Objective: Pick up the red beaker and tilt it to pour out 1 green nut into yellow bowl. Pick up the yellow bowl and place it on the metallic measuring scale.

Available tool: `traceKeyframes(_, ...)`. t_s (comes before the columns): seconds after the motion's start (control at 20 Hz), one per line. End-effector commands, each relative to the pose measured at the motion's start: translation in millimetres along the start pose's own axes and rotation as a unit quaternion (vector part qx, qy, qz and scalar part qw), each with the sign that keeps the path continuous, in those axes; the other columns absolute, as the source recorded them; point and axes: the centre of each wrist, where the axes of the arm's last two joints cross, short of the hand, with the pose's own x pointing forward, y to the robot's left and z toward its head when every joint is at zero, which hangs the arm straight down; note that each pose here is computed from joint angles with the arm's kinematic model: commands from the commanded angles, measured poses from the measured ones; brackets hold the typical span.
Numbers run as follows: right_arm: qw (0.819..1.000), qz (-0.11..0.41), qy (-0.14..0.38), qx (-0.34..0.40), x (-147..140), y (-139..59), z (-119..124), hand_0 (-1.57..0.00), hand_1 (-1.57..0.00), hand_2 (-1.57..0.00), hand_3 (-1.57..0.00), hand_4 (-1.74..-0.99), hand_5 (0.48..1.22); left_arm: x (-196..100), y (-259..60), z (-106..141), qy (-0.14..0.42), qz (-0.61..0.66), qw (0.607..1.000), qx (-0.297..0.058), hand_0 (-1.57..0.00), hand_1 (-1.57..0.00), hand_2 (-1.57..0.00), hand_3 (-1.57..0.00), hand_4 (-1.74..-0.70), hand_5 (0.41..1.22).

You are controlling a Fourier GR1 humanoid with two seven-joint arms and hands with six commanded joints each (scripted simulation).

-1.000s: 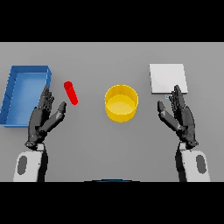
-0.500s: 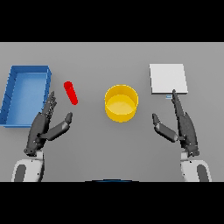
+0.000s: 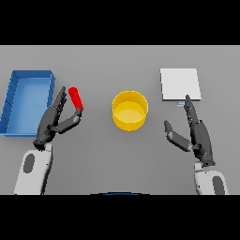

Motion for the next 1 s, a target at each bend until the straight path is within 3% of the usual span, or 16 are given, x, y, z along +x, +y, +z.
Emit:
traceKeyframes(0.0, 1.000, 0.000, 0.004, -0.002, -2, -2.9, 4, 0.00, 0.00, 0.00, 0.00, -1.321, 0.683, -1, -1, -6, 0.003, -0.005, 1.000, 0.000, 0.00, 0.00, 0.00, 0.00, -1.38, 0.738)
traceKeyframes(0.35, 1.000, -0.004, 0.012, -0.007, -3, -3.9, 0, 0.00, 0.00, 0.00, 0.00, -1.338, 0.688, -16, -5, -37, 0.023, 0.010, 1.000, 0.000, 0.00, 0.00, 0.00, 0.00, -1.33, 0.714)
traceKeyframes(0.65, 1.000, -0.009, 0.011, -0.005, -1, -6.4, -3, 0.00, 0.00, 0.00, 0.00, -1.329, 0.684, -8, -8, -62, 0.017, -0.003, 1.000, -0.008, 0.00, 0.00, 0.00, 0.00, -1.31, 0.703)
traceKeyframes(0.95, 1.000, -0.004, 0.010, -0.007, 1, -5.0, -1, 0.00, 0.00, 0.00, 0.00, -1.298, 0.682, -11, -14, -75, 0.005, 0.003, 1.000, -0.015, 0.00, 0.00, 0.00, 0.00, -1.36, 0.735)
